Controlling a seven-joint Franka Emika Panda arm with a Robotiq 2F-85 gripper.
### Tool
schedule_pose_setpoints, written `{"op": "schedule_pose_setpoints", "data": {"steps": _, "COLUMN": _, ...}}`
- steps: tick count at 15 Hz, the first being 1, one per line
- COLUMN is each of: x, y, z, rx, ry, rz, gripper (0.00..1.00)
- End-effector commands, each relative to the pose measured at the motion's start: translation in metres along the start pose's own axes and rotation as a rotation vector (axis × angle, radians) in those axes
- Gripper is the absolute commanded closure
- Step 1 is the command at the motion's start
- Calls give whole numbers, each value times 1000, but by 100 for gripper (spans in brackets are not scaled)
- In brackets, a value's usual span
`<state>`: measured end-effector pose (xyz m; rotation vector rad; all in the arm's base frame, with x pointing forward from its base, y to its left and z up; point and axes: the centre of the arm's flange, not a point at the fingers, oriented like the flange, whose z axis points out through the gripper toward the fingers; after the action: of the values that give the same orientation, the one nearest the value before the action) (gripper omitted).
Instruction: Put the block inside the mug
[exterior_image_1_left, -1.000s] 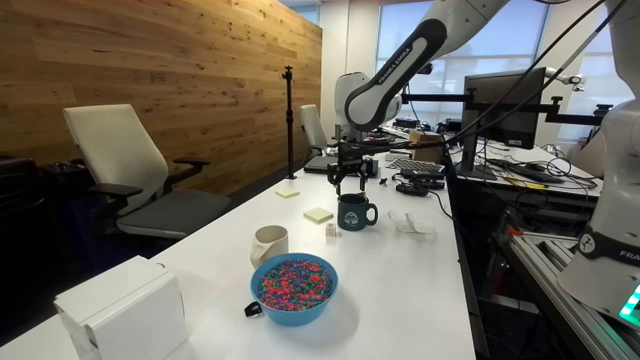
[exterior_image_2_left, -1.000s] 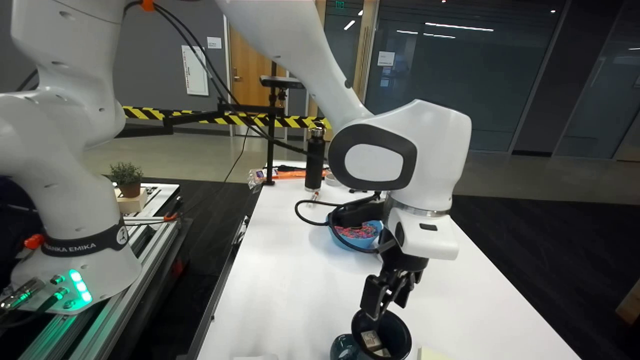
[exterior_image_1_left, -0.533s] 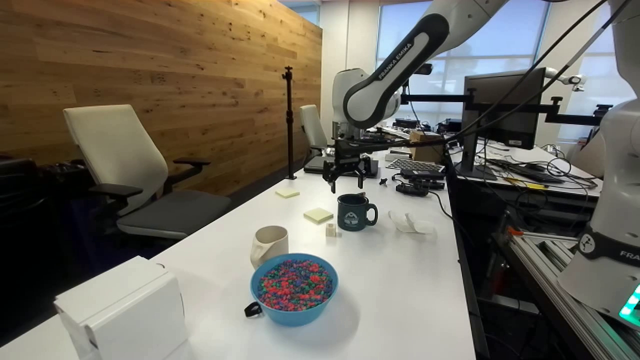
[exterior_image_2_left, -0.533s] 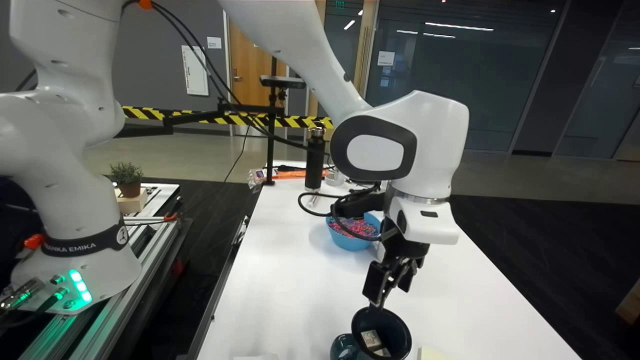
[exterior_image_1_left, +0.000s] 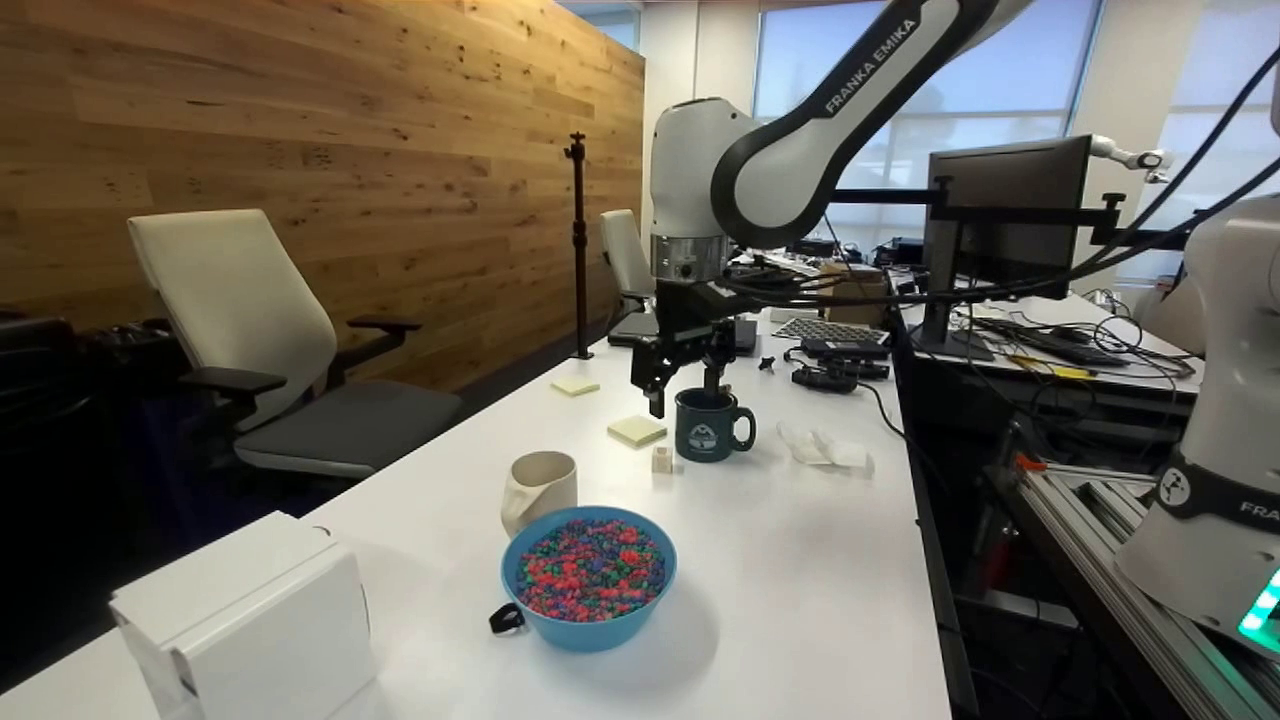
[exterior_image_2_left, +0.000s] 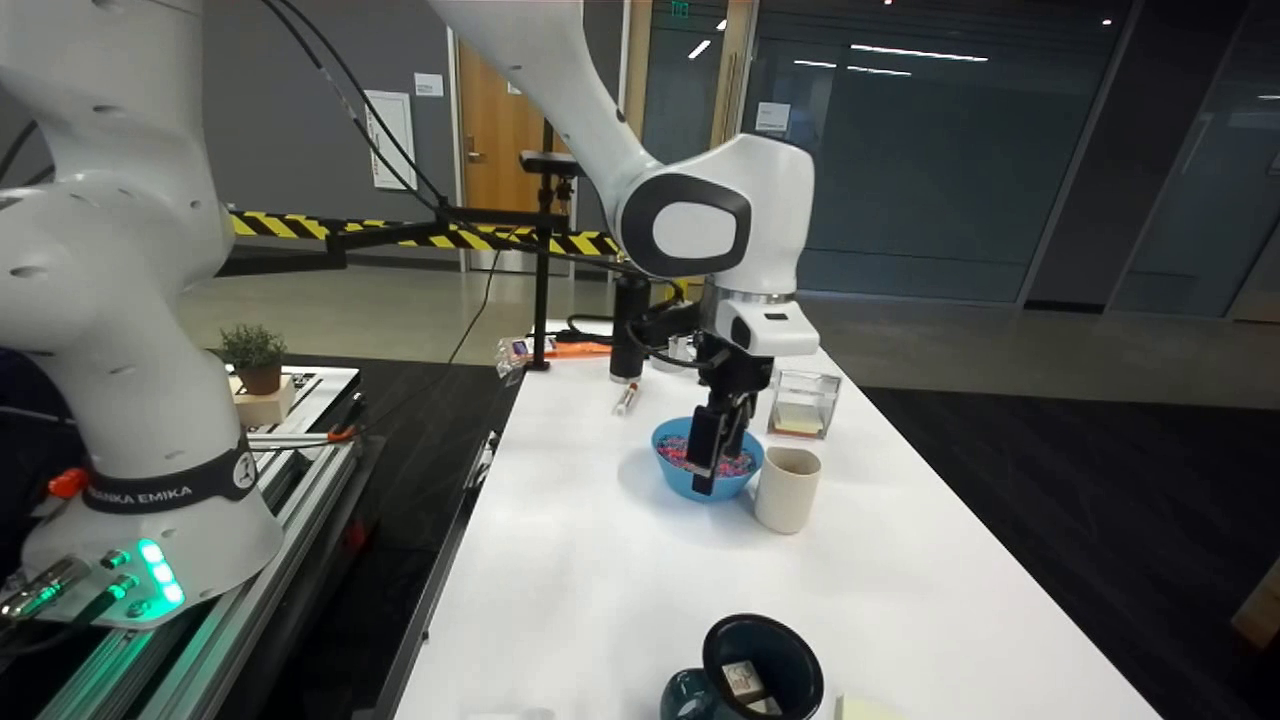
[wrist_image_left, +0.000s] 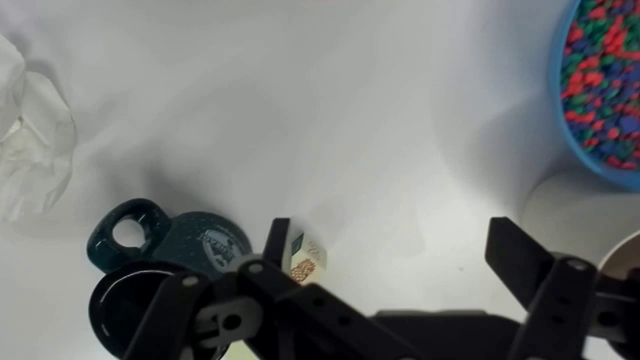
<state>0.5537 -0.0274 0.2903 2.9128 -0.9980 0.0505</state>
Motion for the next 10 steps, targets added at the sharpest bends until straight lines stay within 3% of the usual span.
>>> {"op": "schedule_pose_setpoints", "data": {"steps": 1, "x": -35, "y": -7, "z": -17, "rx": 2, "ry": 13, "rz": -102, "gripper": 0}}
{"op": "schedule_pose_setpoints", "data": {"steps": 10, "x": -45, "y": -9, "z": -23, "rx": 9, "ry": 11, "rz": -158, "gripper": 0}}
